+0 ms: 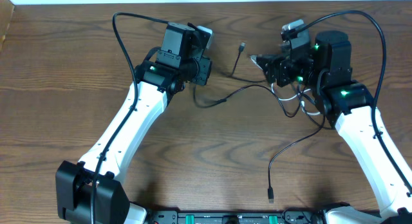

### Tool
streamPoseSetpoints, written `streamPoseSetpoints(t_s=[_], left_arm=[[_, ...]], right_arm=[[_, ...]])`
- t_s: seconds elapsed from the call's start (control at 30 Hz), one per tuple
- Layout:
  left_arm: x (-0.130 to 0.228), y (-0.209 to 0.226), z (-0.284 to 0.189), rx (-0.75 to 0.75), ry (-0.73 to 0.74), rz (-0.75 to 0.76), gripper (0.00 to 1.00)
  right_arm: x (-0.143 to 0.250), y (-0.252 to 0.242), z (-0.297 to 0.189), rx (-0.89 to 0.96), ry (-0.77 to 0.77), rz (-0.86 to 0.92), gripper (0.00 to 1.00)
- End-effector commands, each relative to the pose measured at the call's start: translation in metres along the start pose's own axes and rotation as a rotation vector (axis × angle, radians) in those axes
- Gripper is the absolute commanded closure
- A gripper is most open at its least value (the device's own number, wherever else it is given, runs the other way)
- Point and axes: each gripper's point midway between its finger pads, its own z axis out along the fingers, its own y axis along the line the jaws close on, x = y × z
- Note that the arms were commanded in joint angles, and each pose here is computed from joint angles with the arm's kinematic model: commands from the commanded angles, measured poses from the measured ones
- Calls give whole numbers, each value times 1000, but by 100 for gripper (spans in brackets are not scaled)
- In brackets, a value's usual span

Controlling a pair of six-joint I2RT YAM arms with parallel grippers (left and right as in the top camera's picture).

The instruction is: Untangle cables

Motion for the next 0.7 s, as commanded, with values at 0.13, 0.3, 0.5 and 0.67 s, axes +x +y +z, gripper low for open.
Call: streamPoseSetpoints(t_s=[0.13,0.3,0.5,0.67], left_arm=[[-4,-12,-5,72,-9,-28,51],[-27,-48,-17,285,-94,-55,48],[-38,-41,-15,242,-132,-79,45],[-4,-29,3,165,5,-89,46]], right_arm=[[9,-63,-16,361,70,-88,1],[17,-98,-33,537,108,-70,1],[34,-107,-39,538,165,-11,1],[48,-106,-39,534,217,13,1]])
